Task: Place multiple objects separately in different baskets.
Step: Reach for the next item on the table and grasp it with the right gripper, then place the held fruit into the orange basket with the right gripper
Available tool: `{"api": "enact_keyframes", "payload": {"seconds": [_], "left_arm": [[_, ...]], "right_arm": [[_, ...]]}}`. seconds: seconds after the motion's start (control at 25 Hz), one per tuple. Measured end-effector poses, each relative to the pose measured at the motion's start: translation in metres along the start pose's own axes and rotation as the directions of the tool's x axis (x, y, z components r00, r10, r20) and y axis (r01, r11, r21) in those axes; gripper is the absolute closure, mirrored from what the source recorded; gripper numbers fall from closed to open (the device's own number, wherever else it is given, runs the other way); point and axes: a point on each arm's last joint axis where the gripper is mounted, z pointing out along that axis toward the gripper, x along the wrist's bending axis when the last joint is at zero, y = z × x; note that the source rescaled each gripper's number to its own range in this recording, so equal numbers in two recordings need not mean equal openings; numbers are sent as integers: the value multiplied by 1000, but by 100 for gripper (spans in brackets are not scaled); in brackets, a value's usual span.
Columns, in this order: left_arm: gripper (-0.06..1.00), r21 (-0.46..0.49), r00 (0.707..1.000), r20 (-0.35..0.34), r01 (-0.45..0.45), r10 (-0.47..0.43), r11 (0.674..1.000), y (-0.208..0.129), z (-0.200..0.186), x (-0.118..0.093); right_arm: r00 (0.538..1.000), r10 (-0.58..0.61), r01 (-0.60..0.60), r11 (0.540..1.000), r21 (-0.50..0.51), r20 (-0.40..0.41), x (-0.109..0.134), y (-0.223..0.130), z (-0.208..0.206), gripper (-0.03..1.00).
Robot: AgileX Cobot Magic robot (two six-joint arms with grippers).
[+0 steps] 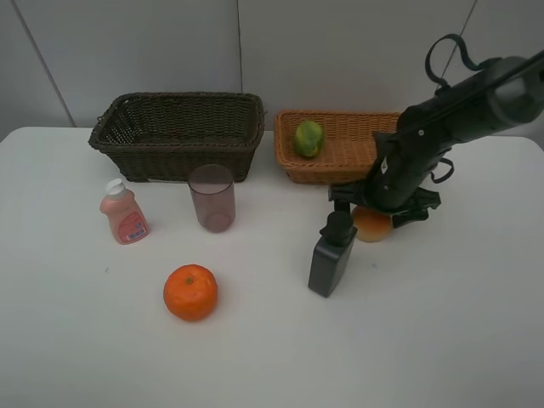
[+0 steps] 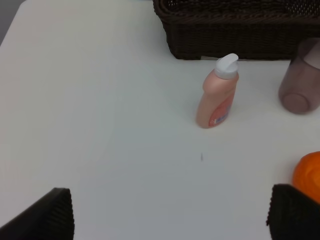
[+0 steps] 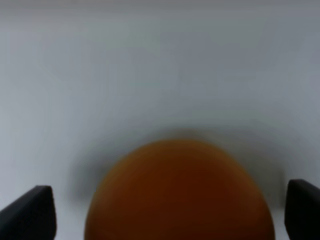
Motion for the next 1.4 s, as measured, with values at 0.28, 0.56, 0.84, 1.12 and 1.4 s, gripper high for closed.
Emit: {"api": "enact_keyframes", "payload": {"seconds": [0.28,0.56,0.84,1.12,1.4], "left_arm": [[-6,0,1000,0,0,0,1000,0,0,0],[-6,0,1000,0,0,0,1000,0,0,0],[-6,0,1000,0,0,0,1000,0,0,0],[-6,0,1000,0,0,0,1000,0,0,0],[-6,0,1000,0,0,0,1000,0,0,0]], "right_arm": [[1000,-3,3,1000,5,3,0,-1,2,34],[1000,-3,3,1000,8,5,0,-1,2,57],[1000,-3,3,1000,8,5,0,-1,2,57],[1000,1,-1,1000,15,9,-1,-1,0,57],[998,-67,67,997,32,-2,-1,7,-44,57]]}}
